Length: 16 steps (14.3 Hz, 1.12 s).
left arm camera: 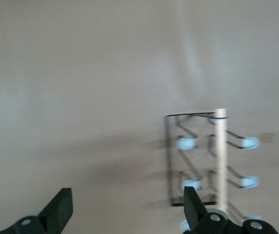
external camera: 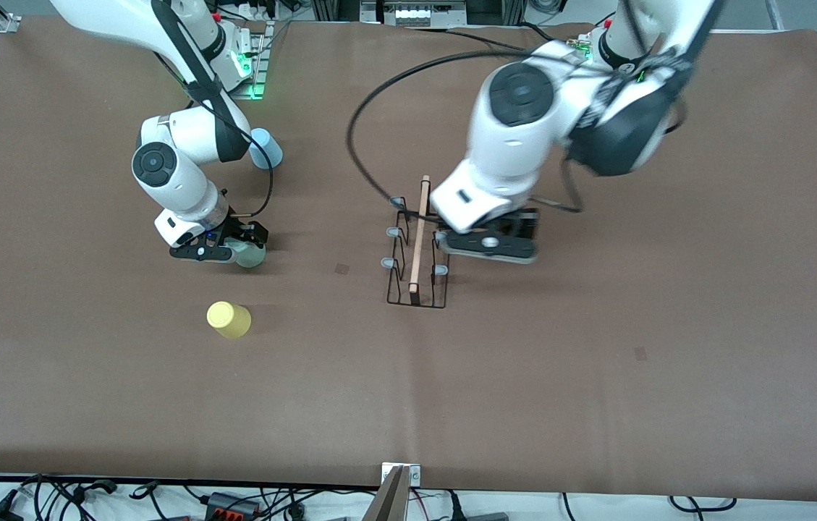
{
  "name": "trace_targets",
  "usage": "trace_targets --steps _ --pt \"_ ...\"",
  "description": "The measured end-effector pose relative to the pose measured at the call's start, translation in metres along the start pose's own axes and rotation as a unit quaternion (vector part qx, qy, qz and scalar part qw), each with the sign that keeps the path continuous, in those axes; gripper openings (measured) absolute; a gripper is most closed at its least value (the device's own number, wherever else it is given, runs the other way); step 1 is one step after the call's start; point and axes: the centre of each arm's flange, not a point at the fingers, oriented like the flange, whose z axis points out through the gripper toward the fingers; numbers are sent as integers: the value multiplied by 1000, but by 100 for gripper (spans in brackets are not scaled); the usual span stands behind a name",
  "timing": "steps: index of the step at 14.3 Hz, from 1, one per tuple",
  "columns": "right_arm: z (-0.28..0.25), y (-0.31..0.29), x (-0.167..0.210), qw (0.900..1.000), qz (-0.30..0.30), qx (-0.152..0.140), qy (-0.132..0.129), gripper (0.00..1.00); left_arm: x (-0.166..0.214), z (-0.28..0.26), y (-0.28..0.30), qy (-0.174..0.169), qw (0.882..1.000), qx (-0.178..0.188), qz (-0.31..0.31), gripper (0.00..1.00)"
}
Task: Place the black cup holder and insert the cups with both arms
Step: 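Release the rack with the left gripper while the right gripper grasps the cup, then carry the teal cup with the right gripper onto a rack peg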
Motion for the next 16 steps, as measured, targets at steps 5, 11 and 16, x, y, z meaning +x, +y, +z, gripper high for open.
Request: trace_targets --steps 5,11,16 --pt "-1 0 1 1000 0 1 2 69 2 -35 -101 -43 998 36 -2 100" --pt "-11 -1 3 1000 1 3 9 67 10 -66 -246 -41 998 46 -28 100" --pt "-100 -44 -10 998 57 6 2 67 -32 -102 -334 -28 999 -5 -35 100"
